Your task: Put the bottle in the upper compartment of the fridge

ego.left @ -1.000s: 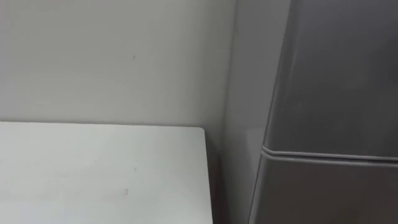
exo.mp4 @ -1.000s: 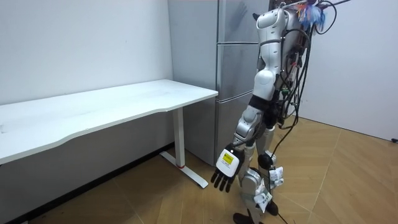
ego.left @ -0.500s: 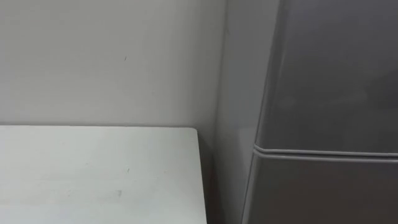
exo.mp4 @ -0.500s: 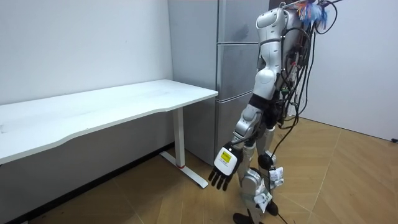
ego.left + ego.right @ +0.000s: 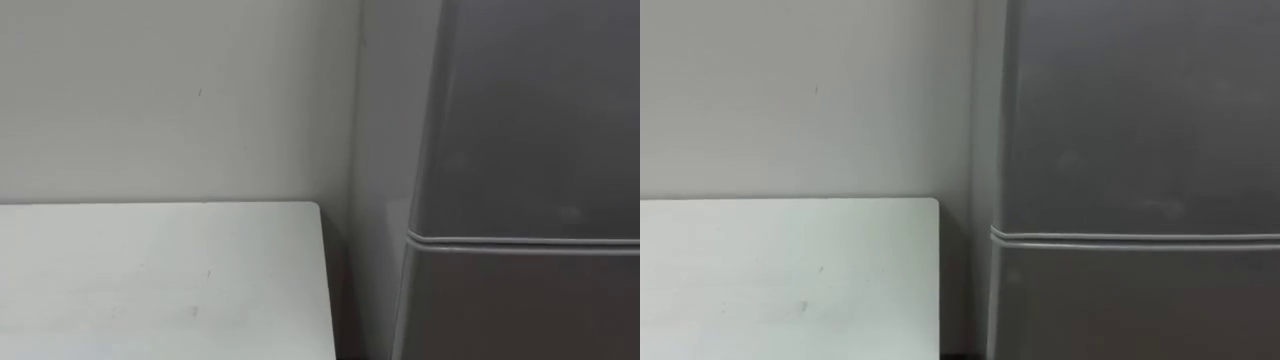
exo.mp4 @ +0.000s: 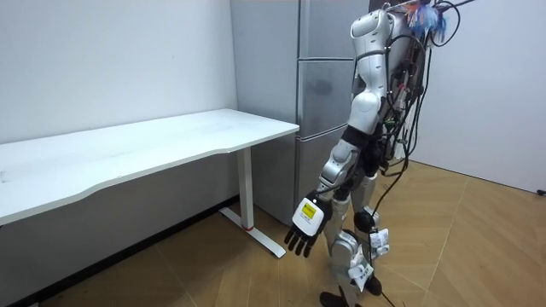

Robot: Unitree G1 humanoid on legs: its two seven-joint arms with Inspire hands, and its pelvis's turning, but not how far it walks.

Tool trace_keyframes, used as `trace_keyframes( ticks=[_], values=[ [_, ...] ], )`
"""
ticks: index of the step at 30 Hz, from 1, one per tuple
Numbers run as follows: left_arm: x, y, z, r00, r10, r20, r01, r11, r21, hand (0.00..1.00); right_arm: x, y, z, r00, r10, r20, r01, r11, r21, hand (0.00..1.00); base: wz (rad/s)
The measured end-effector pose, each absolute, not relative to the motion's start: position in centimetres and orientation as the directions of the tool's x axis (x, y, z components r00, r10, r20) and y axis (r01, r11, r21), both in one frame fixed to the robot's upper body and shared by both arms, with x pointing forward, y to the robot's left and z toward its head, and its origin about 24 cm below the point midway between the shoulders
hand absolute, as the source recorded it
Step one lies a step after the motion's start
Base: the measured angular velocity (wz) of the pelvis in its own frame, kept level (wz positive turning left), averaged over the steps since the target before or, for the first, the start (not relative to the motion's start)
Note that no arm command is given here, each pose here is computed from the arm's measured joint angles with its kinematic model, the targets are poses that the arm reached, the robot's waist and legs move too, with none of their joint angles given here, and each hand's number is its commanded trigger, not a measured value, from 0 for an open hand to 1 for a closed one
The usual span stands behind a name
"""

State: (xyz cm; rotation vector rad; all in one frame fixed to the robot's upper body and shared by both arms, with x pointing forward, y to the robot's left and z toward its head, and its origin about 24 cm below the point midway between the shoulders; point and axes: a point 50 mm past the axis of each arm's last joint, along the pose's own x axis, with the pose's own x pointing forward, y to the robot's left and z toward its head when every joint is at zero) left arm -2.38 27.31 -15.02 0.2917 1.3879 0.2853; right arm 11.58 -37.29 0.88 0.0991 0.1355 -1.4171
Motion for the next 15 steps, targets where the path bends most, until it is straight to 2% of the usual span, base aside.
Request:
trace_keyframes(
  ticks=[7,15],
  values=[
    [-2.9,26.7,-15.0,0.150,0.357,-0.922,-0.033,0.934,0.356,0.00,9.1,-36.2,-4.2,0.086,-0.921,-0.380,0.984,0.138,-0.113,0.00,-0.02],
    [-3.0,26.3,-15.2,0.144,0.342,-0.928,-0.016,0.939,0.344,0.00,6.2,-32.9,-9.5,0.055,-0.830,-0.555,0.921,0.257,-0.294,0.00,0.00]
  ],
)
